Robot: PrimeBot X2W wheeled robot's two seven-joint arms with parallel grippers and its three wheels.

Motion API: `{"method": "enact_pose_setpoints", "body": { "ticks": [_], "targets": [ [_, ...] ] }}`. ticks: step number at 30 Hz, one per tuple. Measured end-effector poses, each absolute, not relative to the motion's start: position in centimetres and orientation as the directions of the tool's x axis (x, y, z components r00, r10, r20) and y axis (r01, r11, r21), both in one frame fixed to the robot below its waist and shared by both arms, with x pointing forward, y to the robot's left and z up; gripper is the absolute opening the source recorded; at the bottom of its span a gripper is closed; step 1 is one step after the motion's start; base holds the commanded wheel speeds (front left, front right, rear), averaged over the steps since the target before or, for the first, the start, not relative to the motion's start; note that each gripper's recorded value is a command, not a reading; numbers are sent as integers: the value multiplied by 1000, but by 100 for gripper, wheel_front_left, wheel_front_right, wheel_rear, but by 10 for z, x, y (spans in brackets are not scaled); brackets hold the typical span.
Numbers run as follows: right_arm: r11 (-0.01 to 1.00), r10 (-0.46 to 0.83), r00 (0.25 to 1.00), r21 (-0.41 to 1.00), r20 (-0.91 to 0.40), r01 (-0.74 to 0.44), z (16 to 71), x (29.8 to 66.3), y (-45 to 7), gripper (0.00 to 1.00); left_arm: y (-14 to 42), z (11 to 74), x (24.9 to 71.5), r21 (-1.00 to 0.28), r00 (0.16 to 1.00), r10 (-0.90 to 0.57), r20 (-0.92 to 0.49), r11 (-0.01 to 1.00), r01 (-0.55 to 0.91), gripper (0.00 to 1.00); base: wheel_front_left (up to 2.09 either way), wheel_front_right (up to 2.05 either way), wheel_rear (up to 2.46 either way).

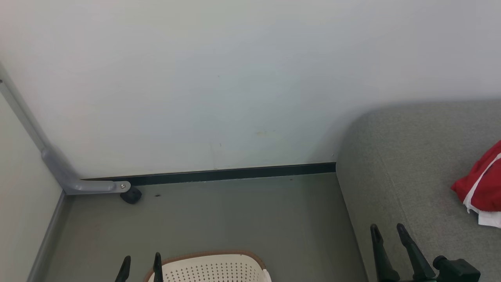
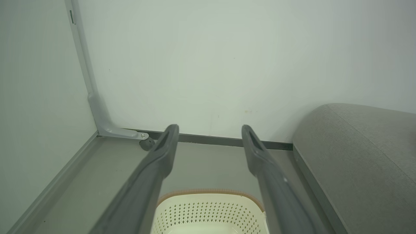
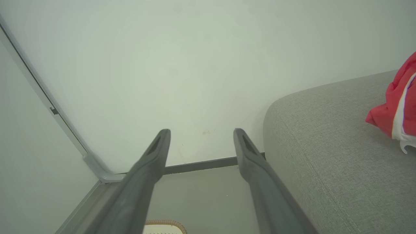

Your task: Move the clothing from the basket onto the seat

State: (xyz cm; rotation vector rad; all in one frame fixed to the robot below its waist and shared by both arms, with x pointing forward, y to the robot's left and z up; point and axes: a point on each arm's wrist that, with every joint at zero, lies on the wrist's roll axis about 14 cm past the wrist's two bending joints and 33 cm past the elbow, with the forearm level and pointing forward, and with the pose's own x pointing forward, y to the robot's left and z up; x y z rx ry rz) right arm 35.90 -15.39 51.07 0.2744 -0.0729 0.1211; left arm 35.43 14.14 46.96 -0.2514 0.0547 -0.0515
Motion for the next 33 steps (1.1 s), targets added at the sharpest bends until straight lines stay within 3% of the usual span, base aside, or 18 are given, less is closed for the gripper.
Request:
{"method": "enact_pose_setpoints", "body": {
  "ticks": [14, 15, 23, 33],
  "targets": [
    [955, 111, 990, 267, 89, -131, 510, 359, -153, 100, 142, 472, 354, -255, 998, -55, -42, 966, 43, 100, 0, 0, 0],
    [955, 111, 990, 268, 86, -131, 510, 358, -153, 0, 142, 471, 354, -255, 997, -55, -44, 966, 42, 0, 0, 0, 0],
    [951, 101, 994, 298, -34, -87, 472, 343, -153, 0, 144, 443, 340, -253, 990, -51, -135, 967, 15, 0, 0, 0, 0],
    [909, 57, 996, 416, -71, -22, 467, 346, -164, 0, 151, 437, 340, -385, 984, -26, -179, 922, -46, 0, 0, 0, 0]
  ]
}}
